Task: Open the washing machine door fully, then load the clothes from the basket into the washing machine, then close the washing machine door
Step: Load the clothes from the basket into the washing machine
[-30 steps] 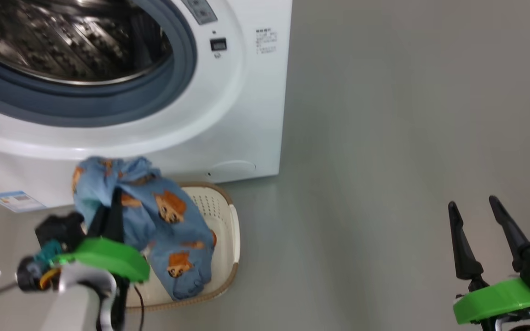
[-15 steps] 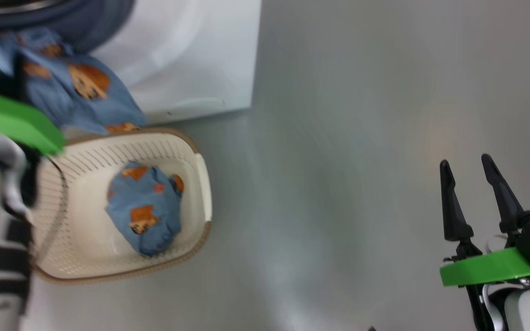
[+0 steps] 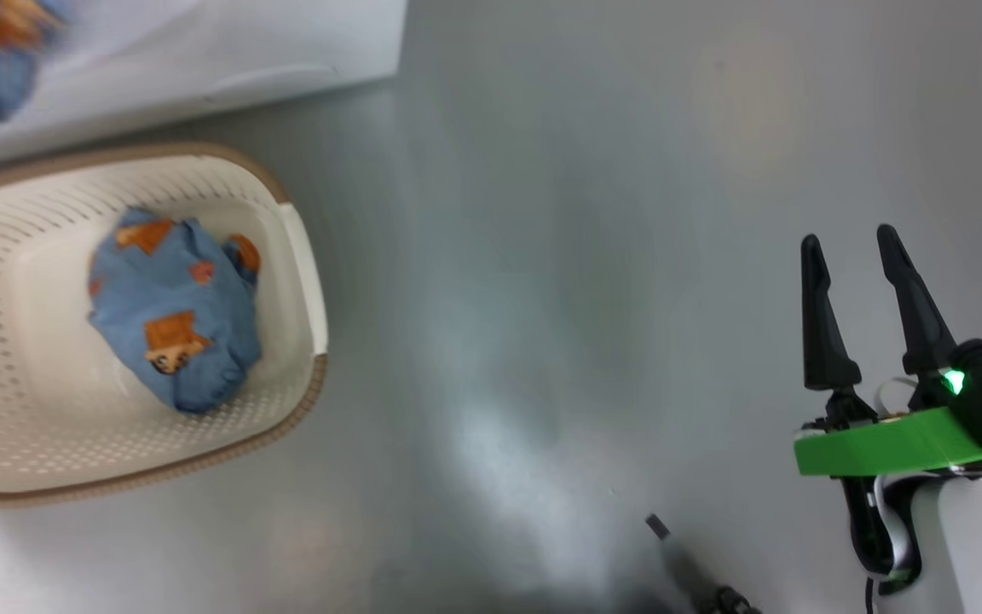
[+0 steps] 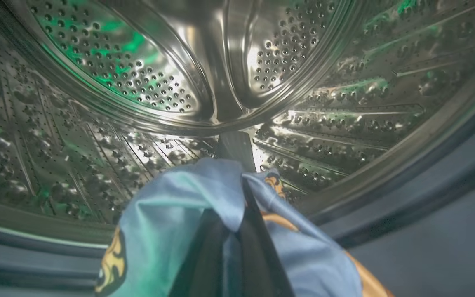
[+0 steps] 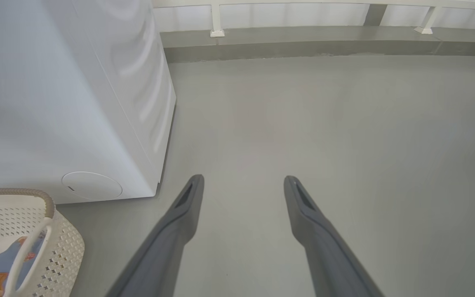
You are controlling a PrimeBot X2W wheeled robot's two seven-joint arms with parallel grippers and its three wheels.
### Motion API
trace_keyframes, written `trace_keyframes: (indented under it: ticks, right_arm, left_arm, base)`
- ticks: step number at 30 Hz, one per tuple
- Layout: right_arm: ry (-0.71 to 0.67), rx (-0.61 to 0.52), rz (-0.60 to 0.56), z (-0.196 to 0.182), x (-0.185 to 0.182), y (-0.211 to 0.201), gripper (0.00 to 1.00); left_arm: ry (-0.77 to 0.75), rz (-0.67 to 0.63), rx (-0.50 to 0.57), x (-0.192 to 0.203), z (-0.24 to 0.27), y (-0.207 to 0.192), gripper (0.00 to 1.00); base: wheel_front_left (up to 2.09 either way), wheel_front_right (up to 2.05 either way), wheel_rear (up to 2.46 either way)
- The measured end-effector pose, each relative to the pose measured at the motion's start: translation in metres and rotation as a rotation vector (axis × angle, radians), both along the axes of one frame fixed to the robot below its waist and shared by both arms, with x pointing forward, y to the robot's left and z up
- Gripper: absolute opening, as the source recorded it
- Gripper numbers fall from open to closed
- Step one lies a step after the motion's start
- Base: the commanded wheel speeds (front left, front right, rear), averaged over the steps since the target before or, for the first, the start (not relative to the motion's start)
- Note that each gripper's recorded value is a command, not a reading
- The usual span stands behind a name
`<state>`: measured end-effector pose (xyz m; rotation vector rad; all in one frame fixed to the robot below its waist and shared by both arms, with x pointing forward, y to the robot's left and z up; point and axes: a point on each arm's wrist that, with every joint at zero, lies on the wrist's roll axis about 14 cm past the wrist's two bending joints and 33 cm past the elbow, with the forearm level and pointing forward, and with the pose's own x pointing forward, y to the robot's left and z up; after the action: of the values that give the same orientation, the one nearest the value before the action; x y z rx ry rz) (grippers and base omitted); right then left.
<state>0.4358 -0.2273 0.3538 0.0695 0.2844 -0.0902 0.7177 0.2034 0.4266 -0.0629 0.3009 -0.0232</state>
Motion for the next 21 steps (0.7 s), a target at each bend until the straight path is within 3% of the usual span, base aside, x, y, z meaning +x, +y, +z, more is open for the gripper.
trace_keyframes:
  ticks: [6, 15, 18, 21]
  right_arm:
    - [0.051, -0.003, -0.008, -0.019, -0.004, -0.003, 1.00]
    - [0.093, -0.018, -0.042, -0.028, -0.016, -0.016, 1.00]
    - [0.092, -0.021, -0.046, -0.027, -0.015, -0.018, 1.00]
    - [0.095, -0.016, -0.050, -0.028, -0.016, -0.018, 1.00]
  left_arm:
    - [-0.115, 0.004, 0.020, 0.025, 0.009, 0.007, 0.00]
    - [-0.463, 0.008, 0.017, 0.059, 0.073, 0.005, 0.00]
    - [-0.503, 0.013, 0.016, 0.063, 0.081, 0.007, 0.00]
    - [-0.437, 0.034, 0.030, 0.066, 0.064, 0.013, 0.00]
  base:
    - [0.00, 0.00, 0.00]
    - [0.00, 0.00, 0.00]
    - [0.00, 0.00, 0.00]
    - [0.00, 0.00, 0.00]
